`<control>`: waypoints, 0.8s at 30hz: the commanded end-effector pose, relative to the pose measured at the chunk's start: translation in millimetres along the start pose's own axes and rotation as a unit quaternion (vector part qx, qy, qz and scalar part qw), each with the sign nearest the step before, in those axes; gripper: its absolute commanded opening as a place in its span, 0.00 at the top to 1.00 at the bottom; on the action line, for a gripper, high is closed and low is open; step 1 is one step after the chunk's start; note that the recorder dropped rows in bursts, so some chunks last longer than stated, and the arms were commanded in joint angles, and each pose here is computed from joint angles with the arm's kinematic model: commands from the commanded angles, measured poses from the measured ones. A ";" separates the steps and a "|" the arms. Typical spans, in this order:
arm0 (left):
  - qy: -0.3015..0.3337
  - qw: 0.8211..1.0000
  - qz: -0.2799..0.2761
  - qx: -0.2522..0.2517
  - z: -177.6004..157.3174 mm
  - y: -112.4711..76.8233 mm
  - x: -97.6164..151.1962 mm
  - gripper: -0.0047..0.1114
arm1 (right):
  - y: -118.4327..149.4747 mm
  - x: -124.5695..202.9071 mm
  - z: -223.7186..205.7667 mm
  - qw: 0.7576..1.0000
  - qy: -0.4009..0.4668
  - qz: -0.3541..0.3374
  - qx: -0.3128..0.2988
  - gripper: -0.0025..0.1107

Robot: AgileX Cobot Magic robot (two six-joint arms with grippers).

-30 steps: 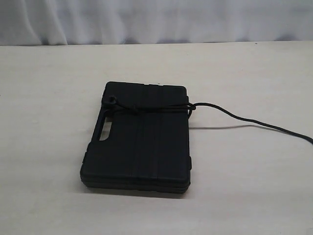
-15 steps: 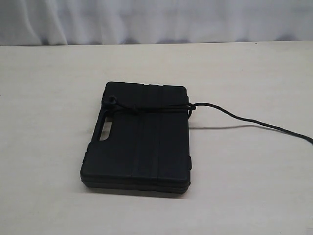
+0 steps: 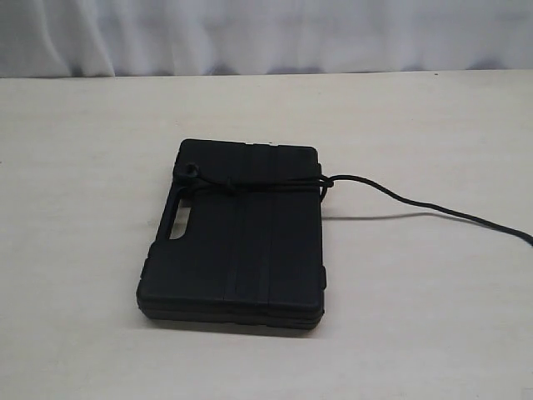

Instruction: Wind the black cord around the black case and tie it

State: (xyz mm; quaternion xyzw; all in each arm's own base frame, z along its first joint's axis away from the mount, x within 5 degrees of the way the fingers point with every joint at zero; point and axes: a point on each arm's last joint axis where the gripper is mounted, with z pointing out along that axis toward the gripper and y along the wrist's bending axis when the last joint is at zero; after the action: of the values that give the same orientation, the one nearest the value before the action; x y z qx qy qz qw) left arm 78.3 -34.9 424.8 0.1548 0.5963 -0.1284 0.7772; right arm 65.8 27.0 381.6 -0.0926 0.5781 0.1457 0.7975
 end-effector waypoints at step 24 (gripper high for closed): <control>0.035 0.998 0.054 -0.010 -4.8 0.0 31.5 0.96 | 0.0 1.1 -1.0 1.000 0.000 -0.002 0.001 0.94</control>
State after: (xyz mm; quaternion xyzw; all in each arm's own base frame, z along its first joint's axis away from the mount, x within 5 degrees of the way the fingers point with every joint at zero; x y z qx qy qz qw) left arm 84.1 -36.1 401.6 0.1795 0.6164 -0.0936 0.7609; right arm 65.8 27.0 381.6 -0.0926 0.5781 0.1457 0.7975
